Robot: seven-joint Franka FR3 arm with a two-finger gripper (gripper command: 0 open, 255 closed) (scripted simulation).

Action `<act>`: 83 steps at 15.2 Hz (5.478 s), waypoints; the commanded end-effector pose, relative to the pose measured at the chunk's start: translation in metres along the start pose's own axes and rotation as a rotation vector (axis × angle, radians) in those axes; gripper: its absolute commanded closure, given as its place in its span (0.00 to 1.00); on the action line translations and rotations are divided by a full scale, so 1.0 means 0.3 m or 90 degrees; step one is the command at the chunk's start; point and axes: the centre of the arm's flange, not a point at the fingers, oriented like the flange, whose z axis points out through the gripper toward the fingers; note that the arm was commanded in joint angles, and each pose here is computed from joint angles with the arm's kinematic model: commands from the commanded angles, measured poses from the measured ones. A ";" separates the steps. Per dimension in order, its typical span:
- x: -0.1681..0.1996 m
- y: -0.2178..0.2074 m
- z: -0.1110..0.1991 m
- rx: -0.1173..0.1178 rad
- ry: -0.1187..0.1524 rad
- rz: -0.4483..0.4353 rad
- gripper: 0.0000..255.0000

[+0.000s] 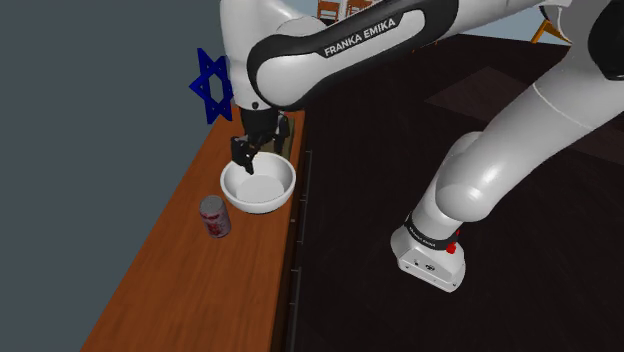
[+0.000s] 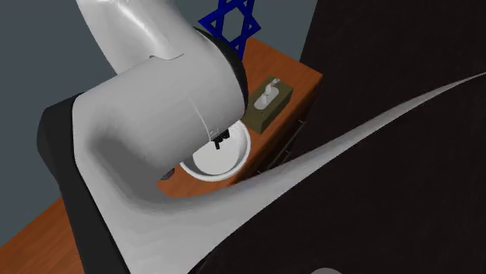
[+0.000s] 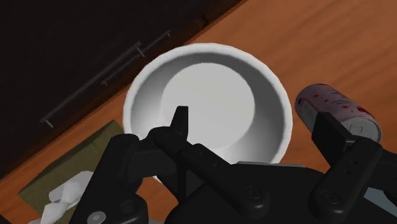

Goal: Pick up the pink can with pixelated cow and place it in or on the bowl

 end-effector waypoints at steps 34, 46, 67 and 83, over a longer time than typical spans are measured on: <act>0.234 -0.440 0.410 0.007 0.012 0.029 1.00; 0.228 -0.438 0.253 0.007 0.012 0.029 1.00; 0.218 -0.434 -0.101 0.007 0.012 0.029 1.00; 0.274 0.127 -0.129 0.007 0.012 0.029 1.00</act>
